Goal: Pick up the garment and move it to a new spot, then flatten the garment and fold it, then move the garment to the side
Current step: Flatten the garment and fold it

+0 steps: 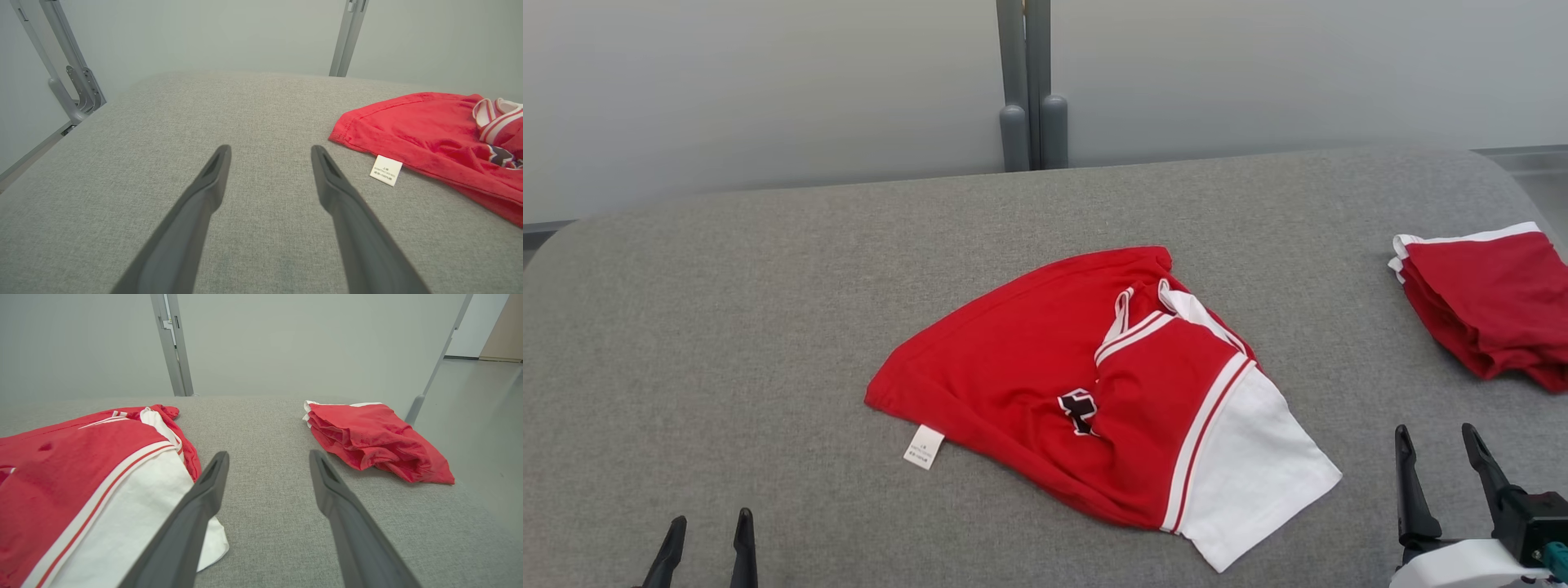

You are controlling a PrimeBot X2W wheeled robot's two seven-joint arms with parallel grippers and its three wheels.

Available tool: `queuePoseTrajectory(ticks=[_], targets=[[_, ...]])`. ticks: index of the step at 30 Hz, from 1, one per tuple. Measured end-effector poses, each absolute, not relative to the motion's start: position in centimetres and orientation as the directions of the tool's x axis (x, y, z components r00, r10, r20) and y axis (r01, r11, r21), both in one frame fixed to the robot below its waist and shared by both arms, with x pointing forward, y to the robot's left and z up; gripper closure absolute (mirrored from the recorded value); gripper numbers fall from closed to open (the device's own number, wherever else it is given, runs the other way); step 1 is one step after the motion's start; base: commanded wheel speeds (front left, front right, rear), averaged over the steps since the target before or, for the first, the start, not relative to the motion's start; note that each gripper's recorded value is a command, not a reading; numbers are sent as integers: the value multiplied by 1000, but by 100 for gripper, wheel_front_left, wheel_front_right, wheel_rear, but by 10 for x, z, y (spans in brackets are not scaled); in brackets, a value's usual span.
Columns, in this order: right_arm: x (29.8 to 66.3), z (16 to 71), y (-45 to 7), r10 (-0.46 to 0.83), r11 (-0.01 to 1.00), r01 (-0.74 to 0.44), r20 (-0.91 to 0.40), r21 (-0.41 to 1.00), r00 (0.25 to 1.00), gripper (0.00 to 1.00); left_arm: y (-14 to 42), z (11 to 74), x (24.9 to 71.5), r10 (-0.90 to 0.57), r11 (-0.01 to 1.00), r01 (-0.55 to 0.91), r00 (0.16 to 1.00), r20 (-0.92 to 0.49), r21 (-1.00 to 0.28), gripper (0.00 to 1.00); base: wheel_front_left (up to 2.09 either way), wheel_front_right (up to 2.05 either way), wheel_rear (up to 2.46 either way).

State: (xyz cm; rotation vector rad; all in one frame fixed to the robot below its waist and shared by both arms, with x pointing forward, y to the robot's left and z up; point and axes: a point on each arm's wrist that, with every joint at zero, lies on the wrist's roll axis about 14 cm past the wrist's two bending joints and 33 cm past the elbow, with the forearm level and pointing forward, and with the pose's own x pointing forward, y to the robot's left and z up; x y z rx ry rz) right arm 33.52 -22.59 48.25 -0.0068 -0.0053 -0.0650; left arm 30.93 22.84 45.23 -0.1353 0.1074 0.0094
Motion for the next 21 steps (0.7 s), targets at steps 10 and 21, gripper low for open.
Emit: queuePoseTrajectory(ticks=[10, 21], targets=[[334, 486, -227, -68, 998, 69, 18, -7, 998, 0, 215, 457, 312, -43, 989, 30, 995, -84, -146, 0, 0, 0, 0], [336, 489, -222, -56, 998, 56, 27, 1, 998, 0, 209, 460, 312, -60, 989, 49, 995, -75, -139, 0, 0, 0, 0]])
